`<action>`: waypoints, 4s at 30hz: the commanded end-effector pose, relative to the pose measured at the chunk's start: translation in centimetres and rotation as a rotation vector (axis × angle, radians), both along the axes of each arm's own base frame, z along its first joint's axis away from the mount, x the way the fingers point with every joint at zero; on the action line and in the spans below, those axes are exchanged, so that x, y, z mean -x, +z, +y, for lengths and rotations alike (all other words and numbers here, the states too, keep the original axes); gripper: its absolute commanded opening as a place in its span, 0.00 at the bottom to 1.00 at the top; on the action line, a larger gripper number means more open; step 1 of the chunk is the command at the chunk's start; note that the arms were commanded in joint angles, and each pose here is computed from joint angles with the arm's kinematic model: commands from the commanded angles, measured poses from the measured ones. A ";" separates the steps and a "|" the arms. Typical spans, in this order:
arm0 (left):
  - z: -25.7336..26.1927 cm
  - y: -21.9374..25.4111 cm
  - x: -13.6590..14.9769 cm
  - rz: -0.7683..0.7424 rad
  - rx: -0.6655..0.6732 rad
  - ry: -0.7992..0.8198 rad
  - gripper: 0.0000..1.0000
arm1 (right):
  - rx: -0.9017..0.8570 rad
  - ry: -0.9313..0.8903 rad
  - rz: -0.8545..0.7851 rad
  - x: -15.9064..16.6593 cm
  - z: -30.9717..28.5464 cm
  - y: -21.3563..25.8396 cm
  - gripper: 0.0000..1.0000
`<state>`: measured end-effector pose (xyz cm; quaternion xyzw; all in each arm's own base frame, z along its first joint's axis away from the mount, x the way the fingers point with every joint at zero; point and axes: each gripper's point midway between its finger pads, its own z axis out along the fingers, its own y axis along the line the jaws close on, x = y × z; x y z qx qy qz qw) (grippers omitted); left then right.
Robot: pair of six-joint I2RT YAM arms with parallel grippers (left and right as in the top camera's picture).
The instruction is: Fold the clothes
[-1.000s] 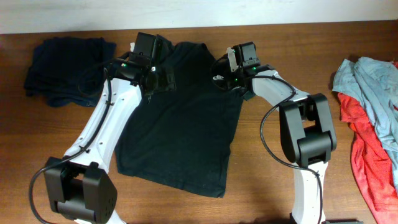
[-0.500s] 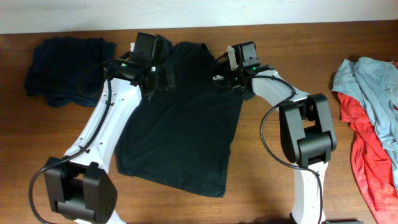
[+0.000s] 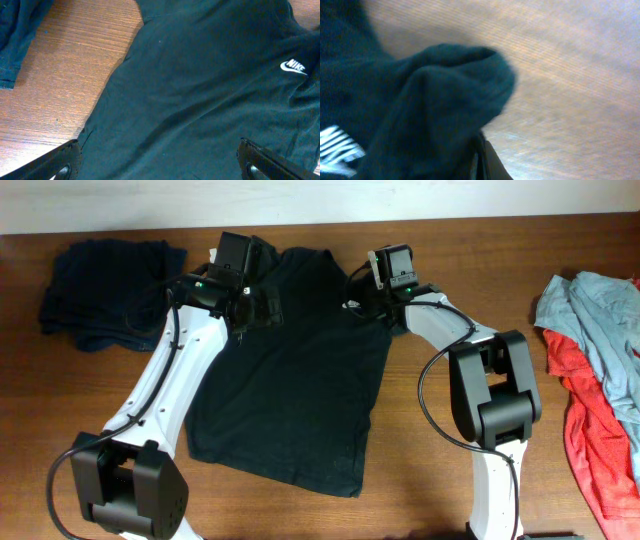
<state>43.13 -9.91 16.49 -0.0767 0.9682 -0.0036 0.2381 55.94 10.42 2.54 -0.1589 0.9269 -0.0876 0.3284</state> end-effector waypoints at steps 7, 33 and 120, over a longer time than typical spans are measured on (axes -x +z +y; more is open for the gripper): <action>0.0 -0.5 0.1 0.012 0.001 -0.002 0.99 | 0.124 -0.019 -0.147 -2.5 -2.7 4.9 0.04; 0.0 -0.5 0.1 0.012 0.001 -0.002 0.99 | -0.014 -0.171 -0.235 -5.3 -12.1 7.4 0.59; 0.0 -0.5 0.1 0.012 0.001 -0.003 0.99 | -0.505 0.069 0.435 11.9 1.0 10.6 0.04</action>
